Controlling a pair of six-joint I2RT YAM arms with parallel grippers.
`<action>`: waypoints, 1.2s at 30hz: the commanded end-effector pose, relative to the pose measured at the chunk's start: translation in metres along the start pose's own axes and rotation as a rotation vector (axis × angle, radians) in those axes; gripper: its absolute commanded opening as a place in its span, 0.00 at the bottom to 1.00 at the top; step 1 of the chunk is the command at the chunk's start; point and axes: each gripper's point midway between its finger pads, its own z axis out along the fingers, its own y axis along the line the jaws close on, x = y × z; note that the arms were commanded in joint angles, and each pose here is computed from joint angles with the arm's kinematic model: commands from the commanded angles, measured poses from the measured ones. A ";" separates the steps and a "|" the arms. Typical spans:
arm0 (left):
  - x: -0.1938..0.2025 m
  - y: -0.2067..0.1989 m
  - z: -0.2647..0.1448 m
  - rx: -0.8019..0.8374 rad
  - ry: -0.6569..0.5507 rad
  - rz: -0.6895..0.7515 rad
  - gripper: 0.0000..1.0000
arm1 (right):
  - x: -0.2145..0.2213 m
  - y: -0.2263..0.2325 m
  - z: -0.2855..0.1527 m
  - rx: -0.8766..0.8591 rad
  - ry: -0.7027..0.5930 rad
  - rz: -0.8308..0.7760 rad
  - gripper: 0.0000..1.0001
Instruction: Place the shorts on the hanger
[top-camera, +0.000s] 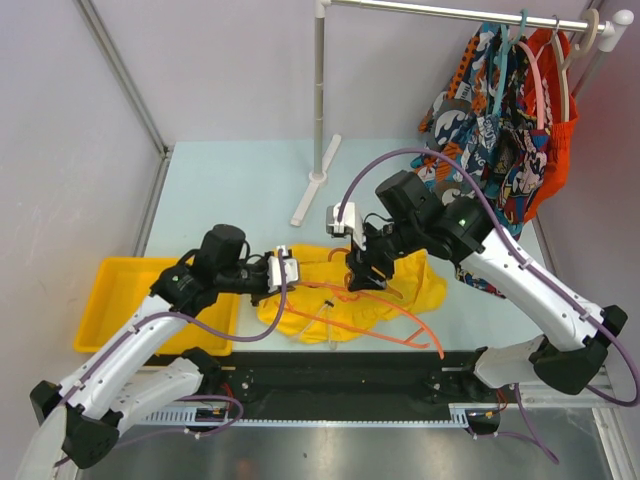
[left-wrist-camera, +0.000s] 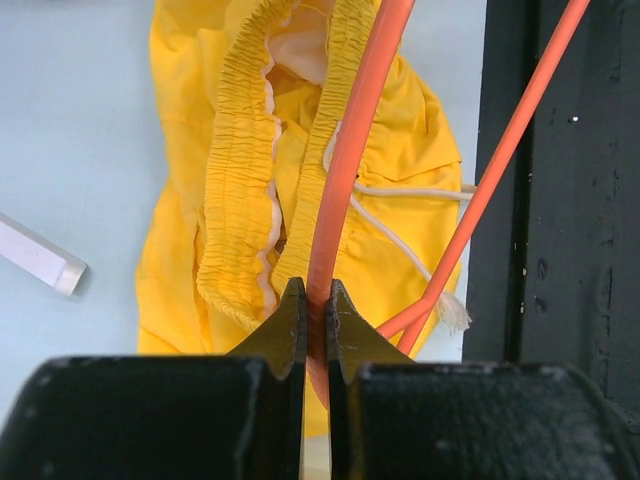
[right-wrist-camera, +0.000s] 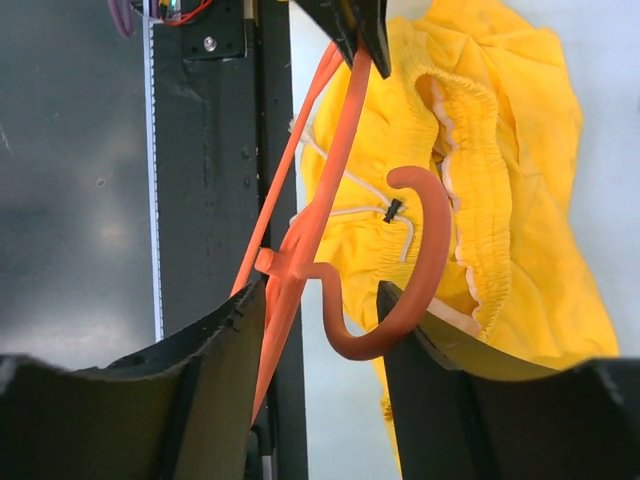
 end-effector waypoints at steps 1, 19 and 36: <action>-0.019 0.011 0.001 -0.037 -0.036 0.051 0.00 | -0.021 -0.008 -0.004 0.000 -0.078 0.068 0.50; 0.020 0.026 -0.013 -0.019 -0.002 -0.085 0.61 | -0.002 -0.001 -0.057 0.183 -0.004 -0.207 0.00; 0.068 0.036 0.020 0.073 0.108 -0.010 0.59 | 0.020 -0.058 -0.036 0.227 0.108 -0.352 0.00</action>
